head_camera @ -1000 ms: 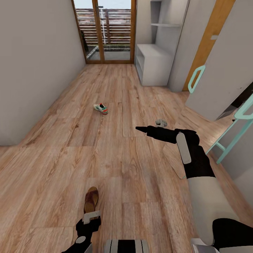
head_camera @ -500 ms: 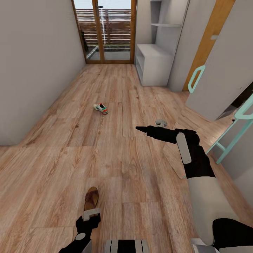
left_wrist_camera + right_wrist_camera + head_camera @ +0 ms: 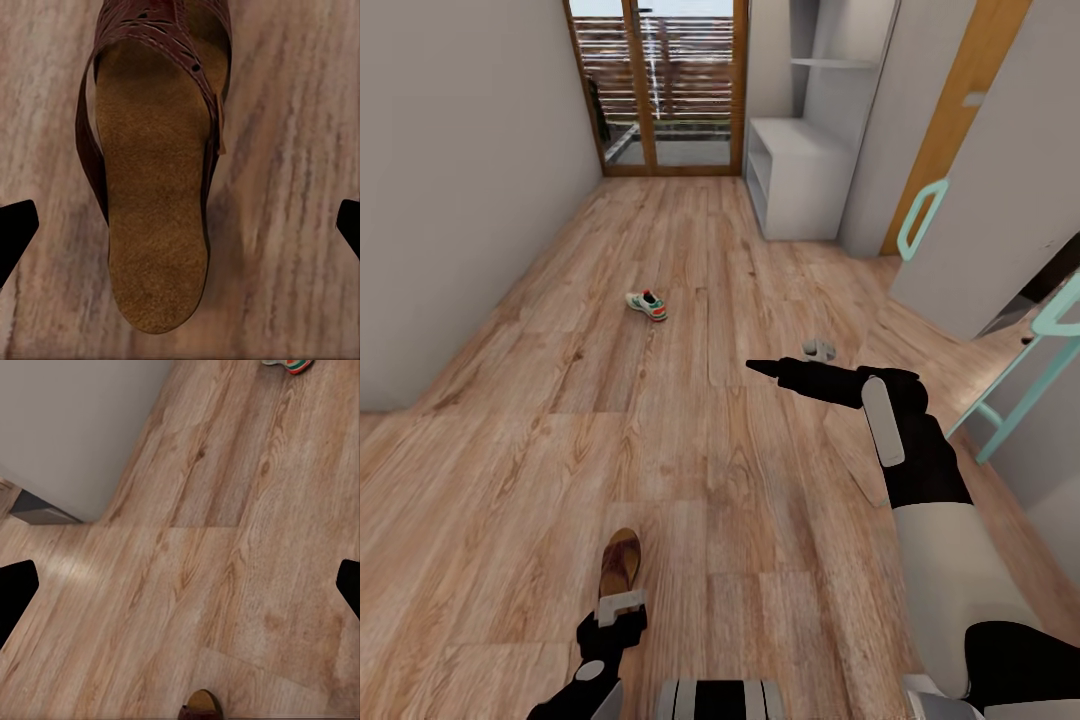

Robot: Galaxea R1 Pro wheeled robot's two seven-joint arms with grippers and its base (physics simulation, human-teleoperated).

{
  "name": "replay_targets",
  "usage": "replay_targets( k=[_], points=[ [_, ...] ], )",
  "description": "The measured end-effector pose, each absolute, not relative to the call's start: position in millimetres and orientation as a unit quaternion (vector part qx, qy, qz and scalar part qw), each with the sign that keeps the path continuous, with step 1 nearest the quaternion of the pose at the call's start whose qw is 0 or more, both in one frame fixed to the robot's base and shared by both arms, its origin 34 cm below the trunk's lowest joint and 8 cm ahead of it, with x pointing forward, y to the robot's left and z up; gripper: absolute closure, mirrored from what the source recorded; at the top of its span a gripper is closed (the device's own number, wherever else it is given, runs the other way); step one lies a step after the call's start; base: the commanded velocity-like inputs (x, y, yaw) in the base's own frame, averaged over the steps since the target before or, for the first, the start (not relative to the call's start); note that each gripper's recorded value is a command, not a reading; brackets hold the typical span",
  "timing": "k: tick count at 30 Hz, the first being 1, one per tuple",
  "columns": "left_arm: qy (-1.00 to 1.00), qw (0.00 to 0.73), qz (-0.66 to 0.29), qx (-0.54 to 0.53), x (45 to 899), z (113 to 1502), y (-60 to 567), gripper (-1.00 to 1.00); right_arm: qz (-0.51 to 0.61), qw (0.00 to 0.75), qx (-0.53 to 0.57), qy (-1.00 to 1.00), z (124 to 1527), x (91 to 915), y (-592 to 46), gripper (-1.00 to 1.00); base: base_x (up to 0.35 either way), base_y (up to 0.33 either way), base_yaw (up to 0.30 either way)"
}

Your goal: Pick up the two gym shoes and the two sandals from the corridor floor and place them onto the hallstand (shoe rack) in the corridor, making sure they are on the rack and not on the floor. Arrange them so the two gym shoes are next to each other and the two sandals are next to each other.

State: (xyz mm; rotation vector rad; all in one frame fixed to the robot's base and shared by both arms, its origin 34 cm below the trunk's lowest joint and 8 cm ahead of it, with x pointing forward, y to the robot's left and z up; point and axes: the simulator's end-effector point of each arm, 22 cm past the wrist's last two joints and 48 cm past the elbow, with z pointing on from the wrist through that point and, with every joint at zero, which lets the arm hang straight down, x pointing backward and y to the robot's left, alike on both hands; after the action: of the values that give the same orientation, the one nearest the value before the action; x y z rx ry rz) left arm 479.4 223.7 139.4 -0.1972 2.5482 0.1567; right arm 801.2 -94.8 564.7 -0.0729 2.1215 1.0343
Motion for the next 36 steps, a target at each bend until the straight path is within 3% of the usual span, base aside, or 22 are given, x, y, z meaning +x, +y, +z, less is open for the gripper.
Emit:
replay_targets(
  k=[36],
  points=[
    [0.958, 0.269, 0.061, -0.075, 464, 121, 224, -1.0, 0.406, 0.36, -0.019, 0.84, 529, 804, -95, -1.0, 0.0, 0.0, 0.0]
  ],
)
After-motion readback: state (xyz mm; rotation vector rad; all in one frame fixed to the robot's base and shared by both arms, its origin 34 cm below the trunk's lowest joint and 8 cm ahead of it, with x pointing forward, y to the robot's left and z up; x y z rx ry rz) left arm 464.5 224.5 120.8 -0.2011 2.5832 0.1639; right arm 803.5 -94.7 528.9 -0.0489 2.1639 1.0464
